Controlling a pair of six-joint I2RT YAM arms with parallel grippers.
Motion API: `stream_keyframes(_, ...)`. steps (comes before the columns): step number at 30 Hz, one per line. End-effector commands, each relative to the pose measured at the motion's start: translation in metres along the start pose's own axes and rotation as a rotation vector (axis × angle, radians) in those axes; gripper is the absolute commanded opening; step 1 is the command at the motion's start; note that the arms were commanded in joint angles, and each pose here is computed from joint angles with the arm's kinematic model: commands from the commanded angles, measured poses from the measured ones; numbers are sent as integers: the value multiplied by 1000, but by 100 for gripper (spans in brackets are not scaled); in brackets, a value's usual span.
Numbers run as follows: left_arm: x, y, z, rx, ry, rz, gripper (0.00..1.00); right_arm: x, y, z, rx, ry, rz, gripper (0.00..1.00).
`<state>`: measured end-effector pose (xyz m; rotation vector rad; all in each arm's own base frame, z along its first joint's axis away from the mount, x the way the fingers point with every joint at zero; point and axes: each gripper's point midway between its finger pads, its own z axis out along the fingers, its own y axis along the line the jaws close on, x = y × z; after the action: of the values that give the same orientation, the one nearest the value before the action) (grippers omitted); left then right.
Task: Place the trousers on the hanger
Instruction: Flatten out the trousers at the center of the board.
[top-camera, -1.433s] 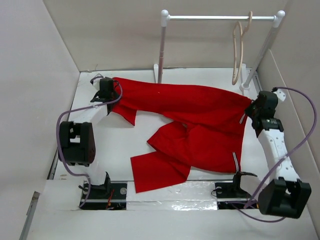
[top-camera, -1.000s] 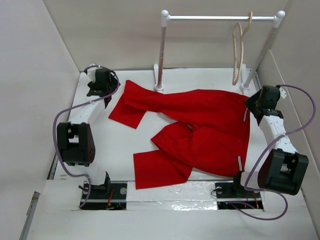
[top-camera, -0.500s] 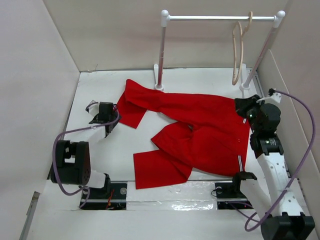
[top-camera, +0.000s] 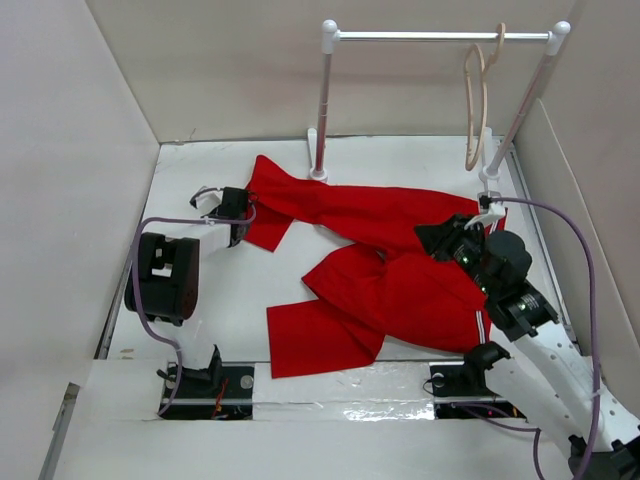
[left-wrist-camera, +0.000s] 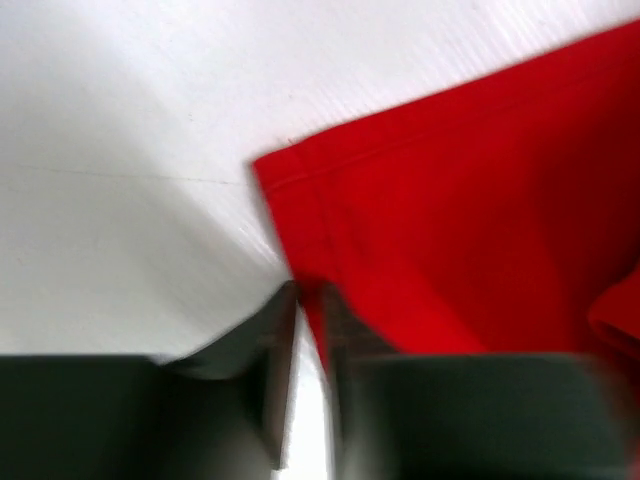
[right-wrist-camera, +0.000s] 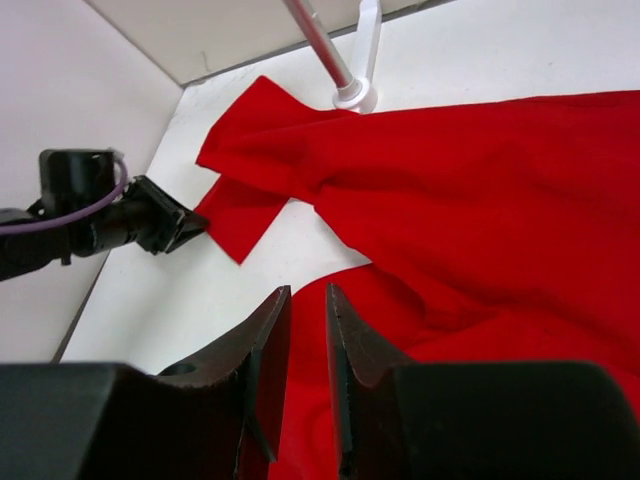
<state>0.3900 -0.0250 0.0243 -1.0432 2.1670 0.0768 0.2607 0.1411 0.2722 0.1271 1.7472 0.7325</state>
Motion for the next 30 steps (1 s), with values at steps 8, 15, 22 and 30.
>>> stream_keyframes(8,-71,8,-10,-89,-119,11,0,-9,5,-13,8,-57,-70,27)
stream_keyframes(15,-172,0,-41,-143,-303,47,0,6,4,-14,5,-20,-88,29)
stream_keyframes(22,-237,23,-22,-284,-361,50,0,9,17,-22,-41,7,-97,31)
stream_keyframes(30,-248,-4,-2,-283,-313,197,23,36,43,-20,-137,116,-130,33)
